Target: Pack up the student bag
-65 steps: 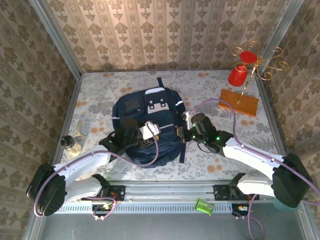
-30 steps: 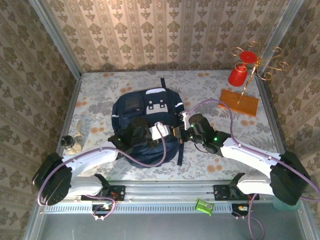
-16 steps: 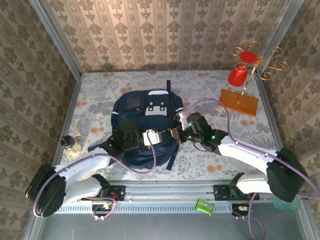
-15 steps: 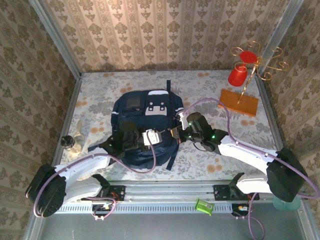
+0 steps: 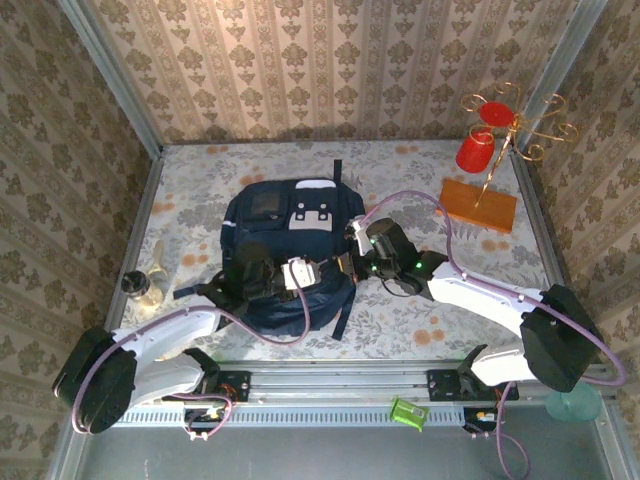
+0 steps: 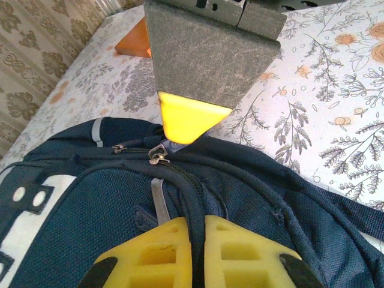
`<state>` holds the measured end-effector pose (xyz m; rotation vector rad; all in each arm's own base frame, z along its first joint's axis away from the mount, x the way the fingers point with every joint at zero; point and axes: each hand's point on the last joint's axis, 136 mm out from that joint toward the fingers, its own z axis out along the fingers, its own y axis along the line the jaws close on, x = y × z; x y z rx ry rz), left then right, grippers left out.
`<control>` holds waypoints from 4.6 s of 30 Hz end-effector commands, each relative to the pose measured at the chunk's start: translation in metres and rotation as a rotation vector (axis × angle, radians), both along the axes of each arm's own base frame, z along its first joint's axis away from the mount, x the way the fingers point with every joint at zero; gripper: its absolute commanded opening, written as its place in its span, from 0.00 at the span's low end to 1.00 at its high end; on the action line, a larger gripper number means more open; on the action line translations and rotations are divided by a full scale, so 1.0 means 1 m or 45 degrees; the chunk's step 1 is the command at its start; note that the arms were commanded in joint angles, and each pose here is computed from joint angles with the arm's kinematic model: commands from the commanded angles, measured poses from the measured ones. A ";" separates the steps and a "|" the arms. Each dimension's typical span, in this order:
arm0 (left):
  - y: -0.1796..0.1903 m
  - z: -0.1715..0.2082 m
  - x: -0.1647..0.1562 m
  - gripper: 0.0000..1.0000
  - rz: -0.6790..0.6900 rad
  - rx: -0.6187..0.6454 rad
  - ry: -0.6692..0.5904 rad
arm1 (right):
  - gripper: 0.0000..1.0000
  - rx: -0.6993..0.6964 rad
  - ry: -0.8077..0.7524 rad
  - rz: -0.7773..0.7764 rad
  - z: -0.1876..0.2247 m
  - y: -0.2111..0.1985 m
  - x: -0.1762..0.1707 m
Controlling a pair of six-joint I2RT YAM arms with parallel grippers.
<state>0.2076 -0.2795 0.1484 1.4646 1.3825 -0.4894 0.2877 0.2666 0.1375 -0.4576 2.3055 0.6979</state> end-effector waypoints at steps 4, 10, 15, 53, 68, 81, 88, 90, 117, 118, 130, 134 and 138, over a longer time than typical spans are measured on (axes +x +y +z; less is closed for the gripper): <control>-0.029 0.020 -0.011 0.00 -0.191 -0.099 0.013 | 0.37 -0.247 -0.075 -0.276 0.007 -0.067 0.019; -0.058 0.009 0.012 0.00 -0.302 0.006 -0.002 | 0.53 -0.391 -0.186 -0.524 0.033 -0.125 0.020; -0.098 0.009 0.023 0.00 -0.460 0.069 -0.035 | 0.54 -0.353 -0.141 -0.692 0.034 -0.158 0.023; 0.179 0.063 0.137 1.00 1.518 -0.362 -0.024 | 1.00 -0.669 -0.503 -1.209 0.066 -0.275 0.023; 0.288 -0.004 0.161 1.00 1.813 -0.294 -0.025 | 1.00 -0.619 -0.458 -1.418 -0.007 -0.330 0.031; 0.278 -0.050 0.191 1.00 1.702 -0.403 0.107 | 1.00 -0.485 -0.644 -1.216 -0.004 -0.305 0.078; 0.279 -0.053 0.192 1.00 1.710 -0.391 0.144 | 1.00 -0.405 -0.646 -1.150 -0.020 -0.301 0.093; 0.279 -0.053 0.192 1.00 1.711 -0.391 0.147 | 1.00 -0.407 -0.622 -1.073 -0.024 -0.293 0.102; 0.280 -0.053 0.192 1.00 1.711 -0.392 0.143 | 1.00 -0.391 -0.604 -1.008 -0.038 -0.288 0.108; 0.279 -0.053 0.192 1.00 1.708 -0.392 0.143 | 1.00 -0.390 -0.605 -1.008 -0.038 -0.288 0.108; 0.279 -0.053 0.192 1.00 1.710 -0.392 0.142 | 1.00 -0.391 -0.604 -1.007 -0.038 -0.287 0.108; 0.279 -0.053 0.192 1.00 1.709 -0.391 0.146 | 1.00 -0.390 -0.605 -1.008 -0.038 -0.287 0.108; 0.279 -0.053 0.192 1.00 1.710 -0.391 0.147 | 1.00 -0.392 -0.606 -1.006 -0.038 -0.287 0.108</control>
